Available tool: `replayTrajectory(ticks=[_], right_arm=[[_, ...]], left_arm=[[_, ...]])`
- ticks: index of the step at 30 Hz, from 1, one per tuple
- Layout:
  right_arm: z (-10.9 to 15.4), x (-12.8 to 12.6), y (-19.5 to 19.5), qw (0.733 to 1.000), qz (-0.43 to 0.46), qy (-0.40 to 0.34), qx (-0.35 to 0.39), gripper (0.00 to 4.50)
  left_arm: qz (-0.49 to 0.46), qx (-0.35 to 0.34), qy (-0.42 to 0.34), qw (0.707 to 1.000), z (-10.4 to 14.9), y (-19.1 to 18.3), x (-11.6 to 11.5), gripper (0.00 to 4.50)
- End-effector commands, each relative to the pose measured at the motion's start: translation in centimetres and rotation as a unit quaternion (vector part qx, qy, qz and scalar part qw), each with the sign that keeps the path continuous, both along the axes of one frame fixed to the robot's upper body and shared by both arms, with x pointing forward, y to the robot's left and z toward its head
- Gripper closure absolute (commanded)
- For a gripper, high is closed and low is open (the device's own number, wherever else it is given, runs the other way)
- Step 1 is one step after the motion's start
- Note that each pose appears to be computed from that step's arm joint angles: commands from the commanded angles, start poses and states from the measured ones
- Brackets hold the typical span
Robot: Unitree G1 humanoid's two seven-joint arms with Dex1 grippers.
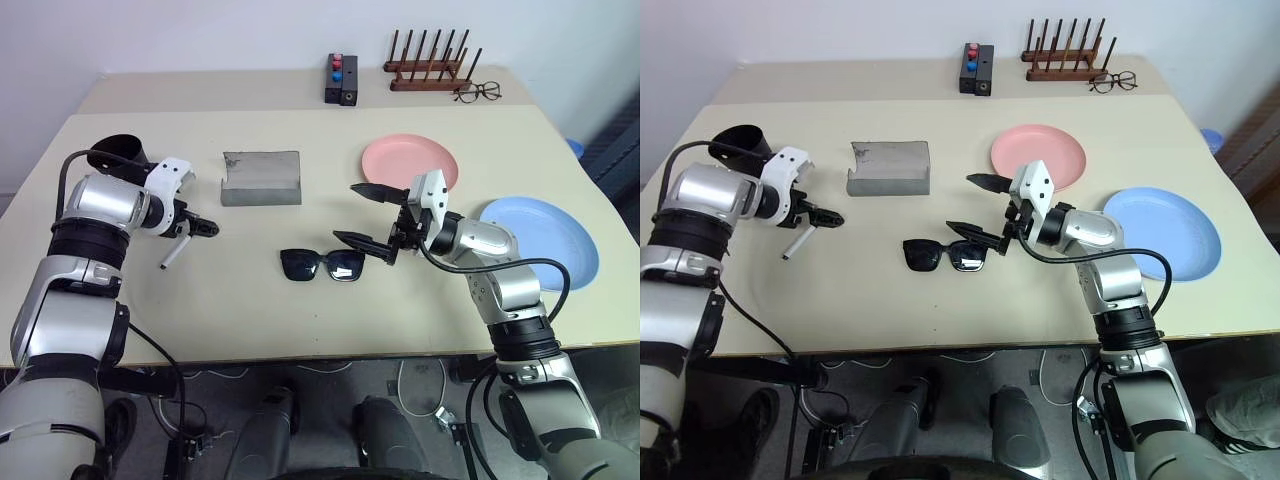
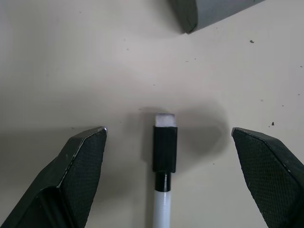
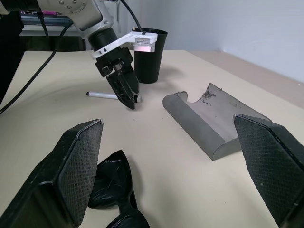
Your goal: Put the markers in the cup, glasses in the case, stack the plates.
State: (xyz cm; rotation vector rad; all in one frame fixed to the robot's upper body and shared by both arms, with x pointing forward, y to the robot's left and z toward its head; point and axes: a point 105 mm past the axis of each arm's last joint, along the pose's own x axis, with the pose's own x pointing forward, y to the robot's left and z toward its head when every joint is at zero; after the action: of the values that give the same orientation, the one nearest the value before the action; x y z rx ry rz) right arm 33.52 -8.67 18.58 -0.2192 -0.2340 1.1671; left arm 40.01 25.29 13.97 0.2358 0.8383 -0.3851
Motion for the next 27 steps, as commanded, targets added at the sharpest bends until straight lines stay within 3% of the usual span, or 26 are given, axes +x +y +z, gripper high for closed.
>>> replayTrajectory(ticks=[1,4,10,14,19,27], right_arm=[[1.0,-0.1,-0.2,1.000,-0.004,-0.025,0.003,0.00],[1.0,-0.1,-0.3,1.000,-0.006,-0.026,0.003,0.00],[0.9,0.0,-0.2,1.000,-0.007,-0.026,0.002,0.00],[0.9,0.0,-0.1,1.000,-0.007,-0.026,0.001,0.00],[1.1,0.2,-0.3,1.000,-0.009,-0.029,0.003,0.00],[3.1,-0.3,-0.7,0.998,0.015,-0.010,0.068,0.00]], left_arm=[[-0.012,0.015,-0.003,1.000,0.3,0.1,0.1,0.38],[-0.023,0.012,0.010,1.000,-0.2,-0.2,-0.2,1.38],[-0.025,0.008,0.013,1.000,0.1,-0.2,-0.3,4.46],[-0.022,0.005,-0.001,1.000,1.2,-0.1,-0.2,4.46],[-0.027,-0.002,-0.059,0.998,4.6,-0.3,0.0,4.46],[-0.081,-0.050,-0.221,0.971,10.8,-1.9,-0.1,4.46]])
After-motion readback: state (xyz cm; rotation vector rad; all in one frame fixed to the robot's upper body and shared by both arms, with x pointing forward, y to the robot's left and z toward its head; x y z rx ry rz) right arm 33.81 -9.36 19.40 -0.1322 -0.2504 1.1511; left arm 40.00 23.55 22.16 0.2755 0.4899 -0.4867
